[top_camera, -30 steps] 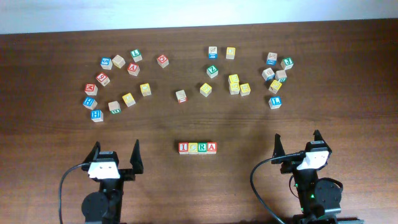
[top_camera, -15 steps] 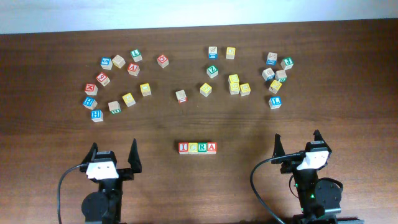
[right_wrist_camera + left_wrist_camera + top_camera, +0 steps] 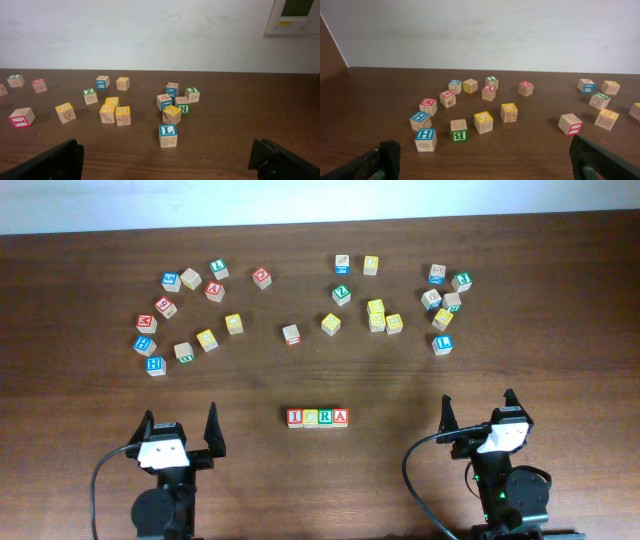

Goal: Spell out ICRA

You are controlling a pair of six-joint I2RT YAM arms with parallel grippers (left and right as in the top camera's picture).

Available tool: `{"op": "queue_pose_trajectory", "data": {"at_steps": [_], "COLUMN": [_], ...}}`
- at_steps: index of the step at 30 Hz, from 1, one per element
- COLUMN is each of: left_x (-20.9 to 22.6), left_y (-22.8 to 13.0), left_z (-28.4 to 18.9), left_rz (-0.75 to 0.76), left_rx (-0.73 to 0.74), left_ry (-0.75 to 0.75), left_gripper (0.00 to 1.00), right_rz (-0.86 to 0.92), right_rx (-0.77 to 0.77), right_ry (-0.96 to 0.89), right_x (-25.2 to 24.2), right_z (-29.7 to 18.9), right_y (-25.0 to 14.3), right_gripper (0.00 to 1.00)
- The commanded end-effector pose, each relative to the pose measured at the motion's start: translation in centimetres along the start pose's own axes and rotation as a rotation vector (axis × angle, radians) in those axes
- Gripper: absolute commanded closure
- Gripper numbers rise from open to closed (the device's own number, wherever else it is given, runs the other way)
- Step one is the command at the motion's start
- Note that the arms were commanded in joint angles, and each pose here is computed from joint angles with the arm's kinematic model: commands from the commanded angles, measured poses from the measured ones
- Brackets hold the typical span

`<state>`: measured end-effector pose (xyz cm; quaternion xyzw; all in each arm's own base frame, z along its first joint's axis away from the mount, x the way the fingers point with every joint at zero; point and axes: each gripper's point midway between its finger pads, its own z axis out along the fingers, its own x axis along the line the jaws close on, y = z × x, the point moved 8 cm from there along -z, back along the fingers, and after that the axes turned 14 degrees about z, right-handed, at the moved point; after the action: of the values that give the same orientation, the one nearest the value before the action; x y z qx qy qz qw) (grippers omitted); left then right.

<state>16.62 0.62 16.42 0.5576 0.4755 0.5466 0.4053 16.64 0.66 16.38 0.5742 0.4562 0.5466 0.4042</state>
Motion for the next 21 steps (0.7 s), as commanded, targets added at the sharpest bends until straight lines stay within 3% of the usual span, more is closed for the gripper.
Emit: {"op": "queue_pose_trajectory", "data": {"at_steps": [1,21], "left_x": [-0.26,-0.26], "left_y": [-0.08,-0.08], "left_z": [-0.02,-0.02], "left_rz": [0.016,0.016], "left_rx": [-0.001,-0.001], "left_ry": [-0.023,-0.023], "left_gripper": [0.01,0.01], "right_rz": [0.004,0.004], "right_rx": [-0.003,-0.011], "right_ry": [-0.024,-0.047], "right_x": [-0.33,-0.53], "right_z": [-0.01,-0.02], "right_y": [-0.13,-0.03], "right_gripper": [0.02,0.02]}}
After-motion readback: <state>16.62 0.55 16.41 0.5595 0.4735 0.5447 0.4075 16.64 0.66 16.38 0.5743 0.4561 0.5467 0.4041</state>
